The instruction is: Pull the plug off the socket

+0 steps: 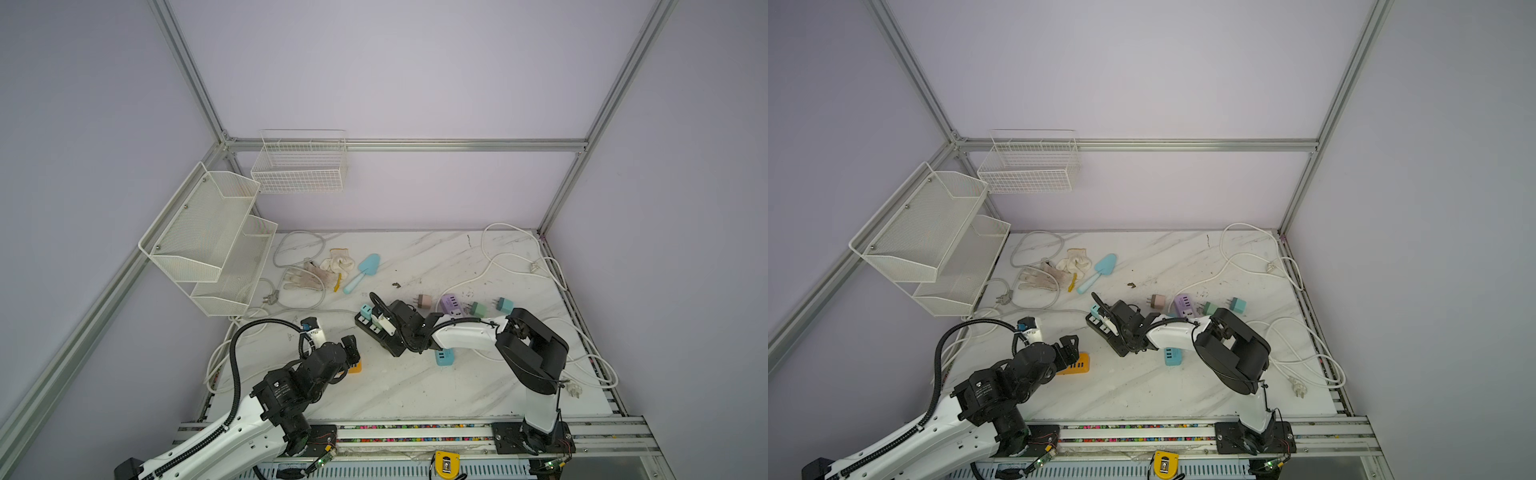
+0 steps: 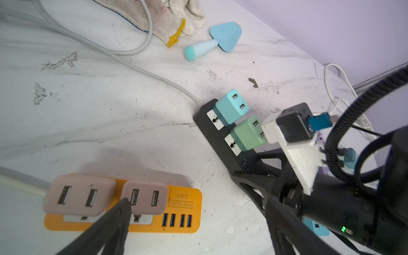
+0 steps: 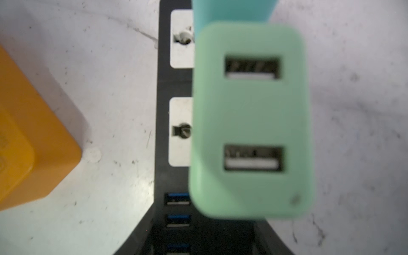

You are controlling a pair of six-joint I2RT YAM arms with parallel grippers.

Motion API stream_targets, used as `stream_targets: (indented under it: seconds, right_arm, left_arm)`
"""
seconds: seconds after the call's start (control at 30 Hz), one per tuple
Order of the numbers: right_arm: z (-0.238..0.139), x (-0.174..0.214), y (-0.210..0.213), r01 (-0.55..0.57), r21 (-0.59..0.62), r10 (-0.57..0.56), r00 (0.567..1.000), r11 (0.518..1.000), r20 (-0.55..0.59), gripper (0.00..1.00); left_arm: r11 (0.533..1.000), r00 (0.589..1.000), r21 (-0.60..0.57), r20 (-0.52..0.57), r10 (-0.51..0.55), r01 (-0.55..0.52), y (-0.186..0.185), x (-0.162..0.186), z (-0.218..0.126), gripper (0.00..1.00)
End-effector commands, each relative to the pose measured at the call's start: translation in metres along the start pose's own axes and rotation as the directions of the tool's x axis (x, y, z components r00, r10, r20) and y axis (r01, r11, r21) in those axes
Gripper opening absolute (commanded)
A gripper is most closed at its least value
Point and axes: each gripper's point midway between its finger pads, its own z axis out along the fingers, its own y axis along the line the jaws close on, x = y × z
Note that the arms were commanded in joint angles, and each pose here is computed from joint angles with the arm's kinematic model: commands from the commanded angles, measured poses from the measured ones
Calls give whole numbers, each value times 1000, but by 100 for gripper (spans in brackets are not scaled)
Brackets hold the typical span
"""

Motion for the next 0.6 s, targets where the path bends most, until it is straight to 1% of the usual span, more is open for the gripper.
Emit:
stream_targets:
  seconds: [0.0,0.13,0.2,0.47,0.57]
  right_arm:
    - [-22,2,-8,-118,56,116,992,991,40,43]
    - [-39,22,-17,-207,110,203,978,972,51,43]
    - [-44,29,-16,-246,112,241,969,963,62,42]
    - [-53,62,-8,-369,174,360,929,913,86,42]
    - [-51,72,-2,-401,165,392,916,901,82,42]
  left_arm:
    - [1000,1000,3,2,-23,23,1,4,7,95]
    - [1000,1000,17,-6,-17,17,-7,5,10,95]
    - [1000,1000,20,-12,-13,13,-10,6,12,95]
    - [1000,999,28,-45,16,-15,-23,11,22,95]
    - [999,998,40,-56,22,-20,-28,14,25,95]
